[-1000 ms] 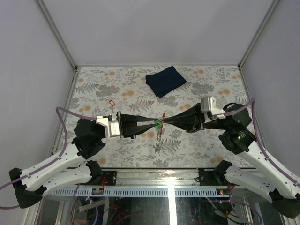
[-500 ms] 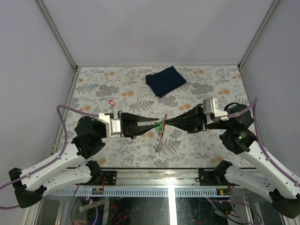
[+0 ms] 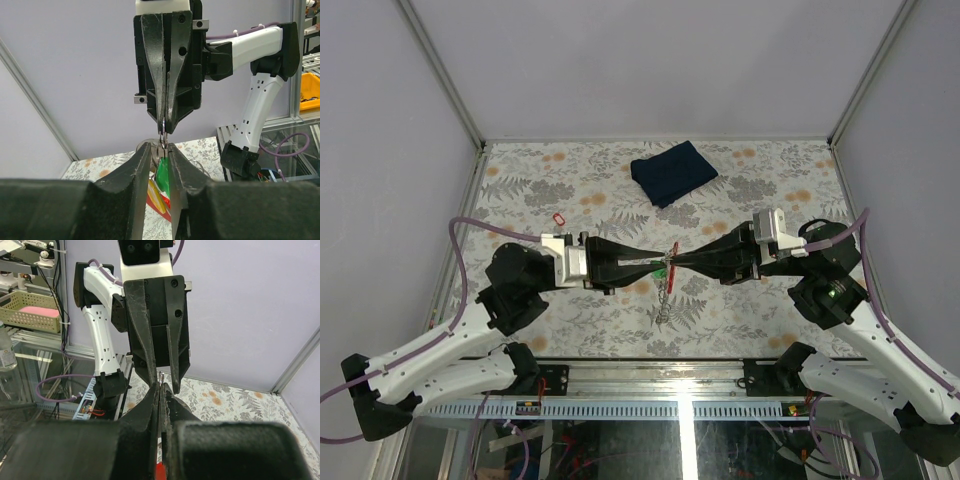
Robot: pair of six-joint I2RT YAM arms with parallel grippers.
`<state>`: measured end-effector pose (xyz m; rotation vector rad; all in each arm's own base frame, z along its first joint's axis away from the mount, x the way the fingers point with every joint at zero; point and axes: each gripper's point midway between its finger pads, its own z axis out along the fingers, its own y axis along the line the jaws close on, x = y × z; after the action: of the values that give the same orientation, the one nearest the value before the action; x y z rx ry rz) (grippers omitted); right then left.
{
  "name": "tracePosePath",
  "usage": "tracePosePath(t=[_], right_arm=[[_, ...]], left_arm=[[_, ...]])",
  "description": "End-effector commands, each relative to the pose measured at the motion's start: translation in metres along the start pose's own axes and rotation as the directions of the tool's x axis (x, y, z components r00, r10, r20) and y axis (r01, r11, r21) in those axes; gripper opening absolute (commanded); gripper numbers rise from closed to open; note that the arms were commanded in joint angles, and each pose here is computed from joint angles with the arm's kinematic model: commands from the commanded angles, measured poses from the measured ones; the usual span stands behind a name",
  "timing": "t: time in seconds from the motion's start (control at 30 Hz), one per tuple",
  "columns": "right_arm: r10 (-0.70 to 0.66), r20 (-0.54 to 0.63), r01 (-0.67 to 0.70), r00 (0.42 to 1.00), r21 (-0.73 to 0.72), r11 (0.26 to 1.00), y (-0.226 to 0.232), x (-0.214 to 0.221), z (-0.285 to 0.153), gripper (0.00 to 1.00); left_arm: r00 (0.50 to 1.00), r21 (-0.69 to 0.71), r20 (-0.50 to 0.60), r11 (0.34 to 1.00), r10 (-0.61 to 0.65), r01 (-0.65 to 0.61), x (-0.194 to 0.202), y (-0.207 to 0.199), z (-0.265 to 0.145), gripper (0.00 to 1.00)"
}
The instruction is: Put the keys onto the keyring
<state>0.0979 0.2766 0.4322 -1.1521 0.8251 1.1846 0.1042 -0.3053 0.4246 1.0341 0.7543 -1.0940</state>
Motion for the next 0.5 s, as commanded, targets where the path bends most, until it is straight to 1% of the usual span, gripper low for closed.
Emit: tracePosePath(t=[0.0, 0.17, 0.37, 0.43, 0.47], right_arm=[[-0.097, 0.085, 0.1, 0.992, -0.022, 0.995, 0.0026, -0.0385, 0.0019, 0.0], [-0.088, 0.072, 0.09, 0.994, -0.025, 0.996, 0.0018, -0.0323, 0.0024, 0.0], [-0.09, 0.073, 0.092, 0.993, -0.026, 0.995, 0.0023, -0.0324, 0.0023, 0.0], [-0.091, 0.074, 0.093, 0.993, -0.026, 0.995, 0.0025, -0.0328, 0.002, 0.0], [-0.091, 0.074, 0.093, 0.993, -0.025, 0.995, 0.0027, -0.033, 0.0019, 0.0]], left_arm=[[0.999, -0.003, 0.032, 1.0, 0.011, -0.011, -0.0181, 0.0025, 0.0036, 0.19], [1.0, 0.016, 0.023, 1.0, 0.01, -0.01, -0.0172, 0.0003, 0.0052, 0.18], [1.0, 0.033, -0.001, 0.999, 0.006, -0.006, -0.0115, -0.0016, 0.0063, 0.15], [1.0, 0.038, -0.011, 0.999, 0.007, -0.006, -0.0091, -0.0022, 0.0063, 0.11], [1.0, 0.041, -0.017, 0.999, 0.01, -0.009, -0.0082, -0.0025, 0.0064, 0.08]])
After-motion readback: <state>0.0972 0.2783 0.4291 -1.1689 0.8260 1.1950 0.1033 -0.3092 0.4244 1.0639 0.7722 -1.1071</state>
